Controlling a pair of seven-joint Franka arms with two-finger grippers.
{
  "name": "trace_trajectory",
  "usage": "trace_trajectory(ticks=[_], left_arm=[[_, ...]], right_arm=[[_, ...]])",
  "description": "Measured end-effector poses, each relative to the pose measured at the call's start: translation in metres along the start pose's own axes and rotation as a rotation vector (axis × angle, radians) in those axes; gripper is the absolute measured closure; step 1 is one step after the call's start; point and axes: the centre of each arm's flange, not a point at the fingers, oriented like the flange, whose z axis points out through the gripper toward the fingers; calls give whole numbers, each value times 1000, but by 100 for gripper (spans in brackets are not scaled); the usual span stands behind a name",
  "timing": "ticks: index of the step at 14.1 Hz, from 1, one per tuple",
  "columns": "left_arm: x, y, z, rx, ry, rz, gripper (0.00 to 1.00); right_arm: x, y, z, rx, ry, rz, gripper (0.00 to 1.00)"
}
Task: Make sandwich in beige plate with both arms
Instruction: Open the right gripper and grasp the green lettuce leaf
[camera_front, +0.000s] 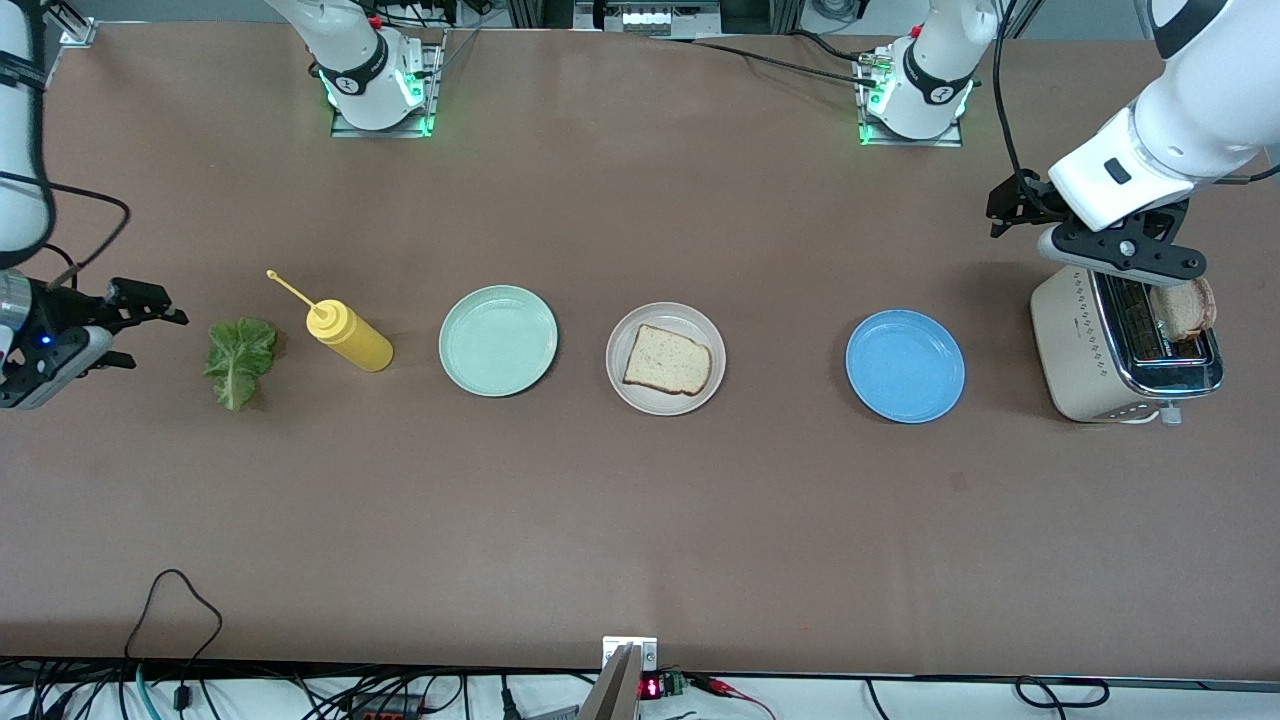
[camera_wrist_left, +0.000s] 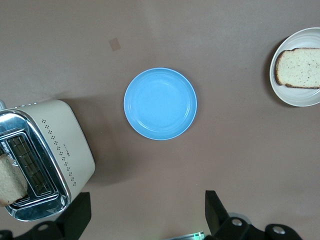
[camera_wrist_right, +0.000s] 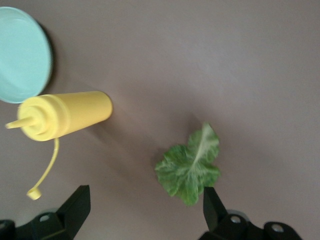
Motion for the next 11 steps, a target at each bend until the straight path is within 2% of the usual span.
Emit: trace_trajectory(ticks=[3, 6, 11], left_arm=[[0, 0, 0, 0, -1, 0, 0], [0, 0, 0, 0, -1, 0, 0], [-2, -4, 2, -2, -17, -7, 0]], right_arm=[[-5, 12, 48, -94, -18, 171, 0], [-6, 8, 118, -139, 0, 283, 0], [-14, 10, 197, -219, 59, 301, 0]])
